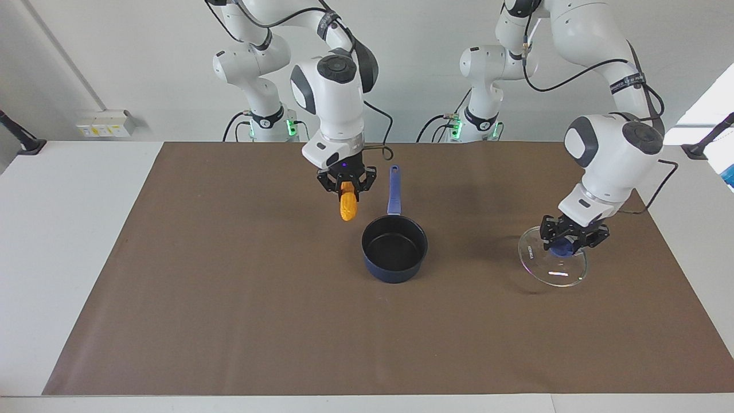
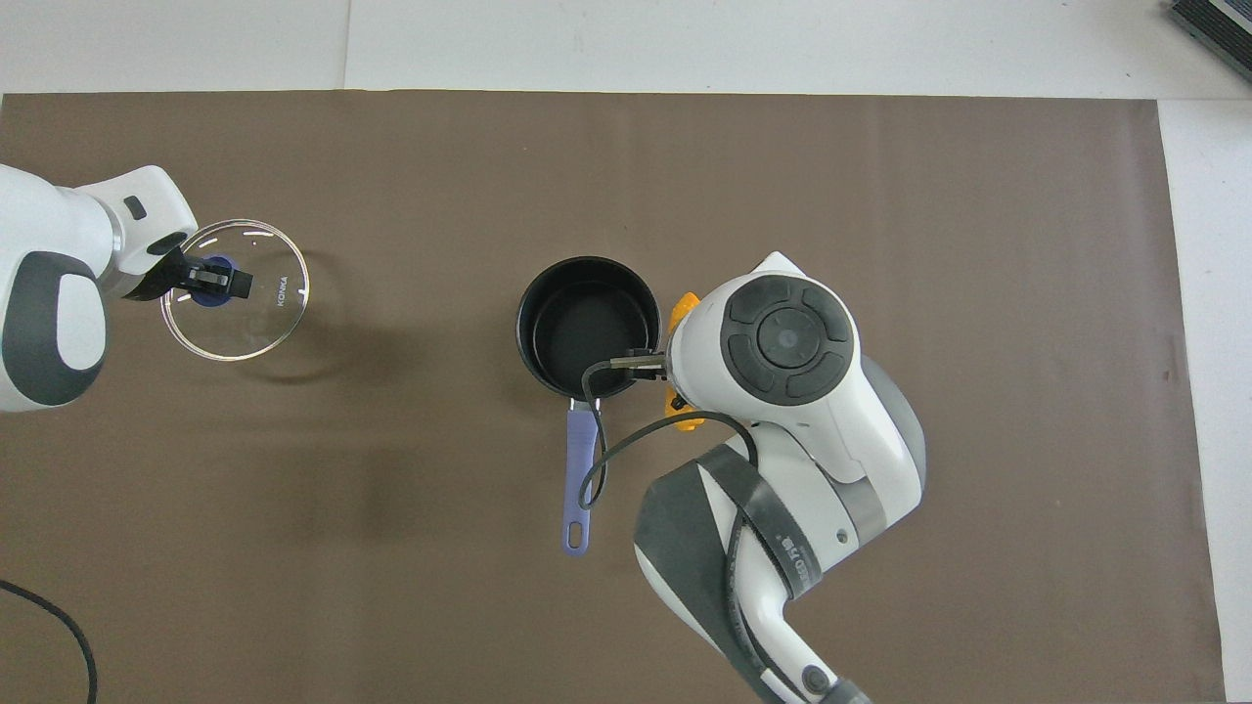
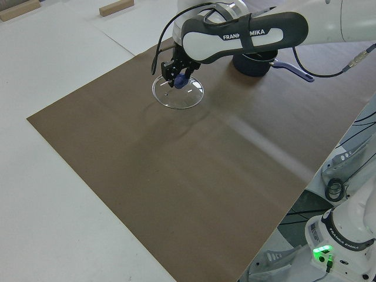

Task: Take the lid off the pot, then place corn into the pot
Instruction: 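Carry the corn over the pot with the right gripper and lower it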

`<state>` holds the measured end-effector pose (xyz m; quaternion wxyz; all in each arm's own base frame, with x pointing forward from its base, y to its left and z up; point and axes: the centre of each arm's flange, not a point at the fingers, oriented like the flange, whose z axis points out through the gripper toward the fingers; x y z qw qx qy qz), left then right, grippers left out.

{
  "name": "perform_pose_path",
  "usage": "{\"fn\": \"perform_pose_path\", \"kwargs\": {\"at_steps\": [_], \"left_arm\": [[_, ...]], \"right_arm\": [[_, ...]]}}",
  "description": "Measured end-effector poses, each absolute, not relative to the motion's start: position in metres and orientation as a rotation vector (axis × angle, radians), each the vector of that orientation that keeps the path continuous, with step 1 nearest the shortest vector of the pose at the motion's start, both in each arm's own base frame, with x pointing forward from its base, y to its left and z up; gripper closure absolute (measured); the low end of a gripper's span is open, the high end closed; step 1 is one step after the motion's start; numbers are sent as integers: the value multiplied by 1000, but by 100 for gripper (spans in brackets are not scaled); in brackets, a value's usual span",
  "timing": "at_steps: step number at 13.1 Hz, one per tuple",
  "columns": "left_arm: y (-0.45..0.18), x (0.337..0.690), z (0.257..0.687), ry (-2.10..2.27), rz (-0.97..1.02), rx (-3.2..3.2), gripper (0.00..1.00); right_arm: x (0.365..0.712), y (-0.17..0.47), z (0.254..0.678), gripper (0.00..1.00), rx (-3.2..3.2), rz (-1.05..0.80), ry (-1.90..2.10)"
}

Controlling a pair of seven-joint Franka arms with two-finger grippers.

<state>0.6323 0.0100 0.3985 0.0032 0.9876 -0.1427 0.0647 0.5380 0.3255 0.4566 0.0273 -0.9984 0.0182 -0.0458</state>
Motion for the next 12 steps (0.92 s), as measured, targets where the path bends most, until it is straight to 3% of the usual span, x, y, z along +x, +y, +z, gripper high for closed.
{"fn": "perform_pose_path", "kwargs": {"at_steps": [4, 8, 12], "left_arm": [[15, 639, 371, -460, 200, 3094, 38], [20, 642, 357, -448, 190, 3098, 38], [21, 643, 346, -422, 179, 3085, 38]], "right_arm": [[564, 374, 438, 61, -3020, -164, 28], [575, 405, 387, 61, -2989, -207, -8], [582, 408, 381, 61, -2961, -257, -2]]}}
